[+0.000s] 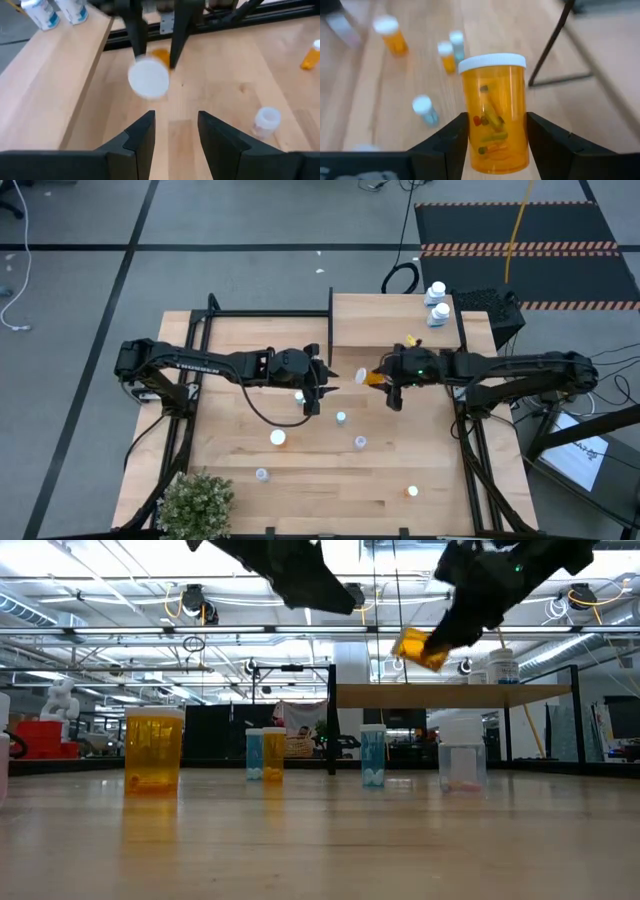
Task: Pick and place medicine bottles onto shelf by color
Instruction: Put the bottom large orange pill bottle on the shelf
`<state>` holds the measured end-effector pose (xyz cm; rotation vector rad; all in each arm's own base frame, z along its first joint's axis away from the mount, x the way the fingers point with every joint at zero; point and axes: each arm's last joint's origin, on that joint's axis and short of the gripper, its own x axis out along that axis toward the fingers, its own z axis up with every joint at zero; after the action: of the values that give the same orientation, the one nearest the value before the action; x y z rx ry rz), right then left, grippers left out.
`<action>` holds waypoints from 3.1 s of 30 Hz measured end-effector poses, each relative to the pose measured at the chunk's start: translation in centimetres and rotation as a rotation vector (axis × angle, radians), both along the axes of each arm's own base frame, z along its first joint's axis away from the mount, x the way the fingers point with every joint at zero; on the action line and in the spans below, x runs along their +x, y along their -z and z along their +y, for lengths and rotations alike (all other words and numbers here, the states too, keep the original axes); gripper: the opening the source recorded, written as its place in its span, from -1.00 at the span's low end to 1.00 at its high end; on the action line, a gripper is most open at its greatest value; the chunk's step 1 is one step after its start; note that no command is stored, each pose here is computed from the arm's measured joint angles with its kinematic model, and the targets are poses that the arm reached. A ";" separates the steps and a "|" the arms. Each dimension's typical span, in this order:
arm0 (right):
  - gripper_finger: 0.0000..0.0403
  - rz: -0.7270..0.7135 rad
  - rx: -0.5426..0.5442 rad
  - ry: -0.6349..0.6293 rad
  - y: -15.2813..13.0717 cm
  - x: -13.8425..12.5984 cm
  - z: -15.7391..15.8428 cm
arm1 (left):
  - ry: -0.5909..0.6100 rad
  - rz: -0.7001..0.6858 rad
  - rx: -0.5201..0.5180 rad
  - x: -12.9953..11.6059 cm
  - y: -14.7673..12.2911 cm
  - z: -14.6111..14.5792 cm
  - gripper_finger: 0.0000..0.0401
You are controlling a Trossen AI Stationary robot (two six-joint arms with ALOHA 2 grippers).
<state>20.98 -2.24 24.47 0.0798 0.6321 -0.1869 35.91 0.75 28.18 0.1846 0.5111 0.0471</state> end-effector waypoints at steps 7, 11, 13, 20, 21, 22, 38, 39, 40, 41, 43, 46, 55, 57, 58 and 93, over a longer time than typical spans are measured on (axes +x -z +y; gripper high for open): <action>-0.10 -0.311 -0.035 -0.018 0.5 -1.3 0.4 | -0.018 -0.095 -0.062 0.0 2.0 1.0 -0.04; -0.10 -0.467 -0.052 -0.018 1.1 -1.6 0.4 | -0.017 -0.213 -0.071 0.0 2.6 1.3 0.21; -0.10 -0.548 -0.060 -0.018 0.9 -1.6 0.4 | -0.018 -0.269 -0.074 0.2 2.7 1.4 0.33; -0.10 -0.733 -0.052 -0.097 0.6 -0.9 0.6 | -0.019 -0.362 -0.149 1.4 3.8 1.7 0.59; -0.10 -0.736 -0.052 -0.098 0.6 -0.7 0.6 | -0.017 -0.373 -0.158 1.5 3.9 1.7 0.60; -0.10 -0.733 -0.050 -0.103 0.8 -0.6 0.6 | -0.017 -0.379 -0.164 1.7 4.0 1.7 0.61; -0.10 -0.839 -0.049 -0.171 2.0 1.7 0.6 | 0.087 -0.455 -0.157 2.0 3.6 1.0 0.61; -0.10 -0.843 -0.048 -0.177 2.1 1.8 0.6 | 0.089 -0.459 -0.158 2.0 3.6 1.0 0.61; -0.10 -0.844 -0.046 -0.188 2.2 1.9 0.6 | 0.088 -0.463 -0.157 2.0 3.5 1.1 0.61; -0.10 -0.846 -0.045 -0.195 2.3 2.0 0.6 | 0.087 -0.469 -0.157 2.0 3.5 1.1 0.61; -0.10 -0.847 -0.045 -0.195 2.5 2.2 0.6 | 0.082 -0.481 -0.164 2.0 3.4 1.1 0.61; -0.10 -0.852 -0.046 -0.195 2.7 2.4 0.6 | 0.082 -0.486 -0.175 2.0 3.3 1.0 0.61; -0.10 -0.858 -0.049 -0.195 3.0 2.7 0.6 | 0.074 -0.484 -0.173 2.0 3.3 1.1 0.61; -0.10 -0.857 -0.050 -0.196 3.0 2.7 0.6 | 0.073 -0.485 -0.172 2.0 3.3 1.1 0.61; -0.10 -0.858 -0.050 -0.195 3.0 2.7 0.6 | 0.073 -0.485 -0.172 2.0 3.3 1.1 0.60; -0.10 -0.866 -0.048 -0.196 2.9 2.7 0.6 | 0.093 -0.487 -0.155 2.0 3.3 0.7 0.13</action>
<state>23.63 -1.65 21.59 0.0451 -0.2288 0.0316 37.95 1.45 24.89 0.0410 0.0197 -0.0380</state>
